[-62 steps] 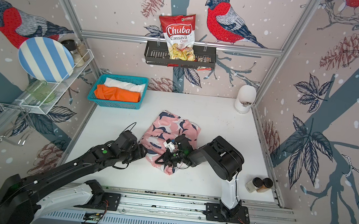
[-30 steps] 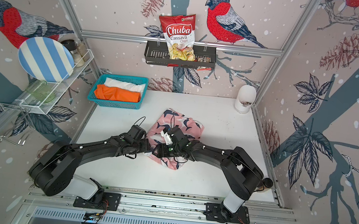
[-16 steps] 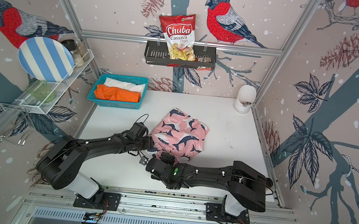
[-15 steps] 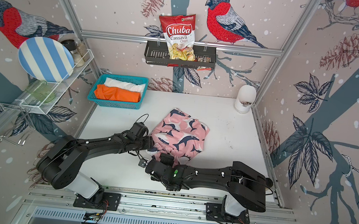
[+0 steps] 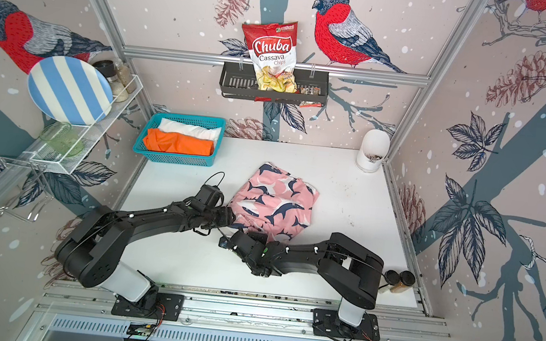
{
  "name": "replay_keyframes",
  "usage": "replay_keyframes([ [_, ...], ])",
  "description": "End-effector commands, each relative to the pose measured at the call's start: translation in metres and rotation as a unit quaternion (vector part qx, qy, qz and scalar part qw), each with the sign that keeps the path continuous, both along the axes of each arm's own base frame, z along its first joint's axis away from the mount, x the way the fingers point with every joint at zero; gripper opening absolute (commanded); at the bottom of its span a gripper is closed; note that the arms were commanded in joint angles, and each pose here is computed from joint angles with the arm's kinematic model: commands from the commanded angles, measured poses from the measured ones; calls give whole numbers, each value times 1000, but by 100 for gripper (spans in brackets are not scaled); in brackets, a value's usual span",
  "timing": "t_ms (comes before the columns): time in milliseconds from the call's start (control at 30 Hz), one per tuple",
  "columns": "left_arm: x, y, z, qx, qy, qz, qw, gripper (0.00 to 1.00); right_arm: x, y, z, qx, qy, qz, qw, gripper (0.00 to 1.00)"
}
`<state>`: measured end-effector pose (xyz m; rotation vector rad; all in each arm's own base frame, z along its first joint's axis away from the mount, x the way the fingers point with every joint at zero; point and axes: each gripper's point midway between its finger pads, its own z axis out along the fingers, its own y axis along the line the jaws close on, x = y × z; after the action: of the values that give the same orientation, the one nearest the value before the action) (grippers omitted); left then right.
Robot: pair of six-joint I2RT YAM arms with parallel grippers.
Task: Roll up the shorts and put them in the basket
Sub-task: Roll the shorts at the center of the board.
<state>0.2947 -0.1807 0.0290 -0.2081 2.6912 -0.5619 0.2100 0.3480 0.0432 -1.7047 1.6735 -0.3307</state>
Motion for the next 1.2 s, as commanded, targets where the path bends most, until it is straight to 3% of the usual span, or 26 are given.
replay_keyframes([
  [0,-33,17,-10,30,72,-4,997,70,-4,13,8,56,67,-22,996,12],
  [67,-29,23,5,38,55,5,998,71,-14,23,14,92,139,-29,986,1],
  [167,-28,39,42,55,19,27,998,75,-35,36,25,155,273,-37,949,0],
  [367,-46,58,85,47,-23,49,997,79,-71,56,47,262,494,-43,828,0],
  [400,-49,58,86,41,-19,48,998,79,-72,57,47,285,527,-58,799,0],
  [567,-61,36,75,-31,-4,29,999,77,-55,50,25,348,627,-154,680,0],
  [700,-61,20,62,-64,11,26,998,76,-36,37,0,365,660,-221,618,0],
  [767,-59,15,58,-74,11,32,997,77,-29,31,-8,369,660,-242,607,0],
  [900,-52,11,48,-86,12,46,995,80,-22,18,-24,356,652,-284,606,0],
  [1000,-45,5,40,-97,9,45,994,75,-26,11,-30,345,662,-285,601,0],
  [1067,-41,11,30,-71,11,56,996,73,-28,8,-29,343,665,-282,600,0],
  [1167,-34,23,13,-34,18,71,997,71,-30,4,-22,340,659,-271,614,0],
])
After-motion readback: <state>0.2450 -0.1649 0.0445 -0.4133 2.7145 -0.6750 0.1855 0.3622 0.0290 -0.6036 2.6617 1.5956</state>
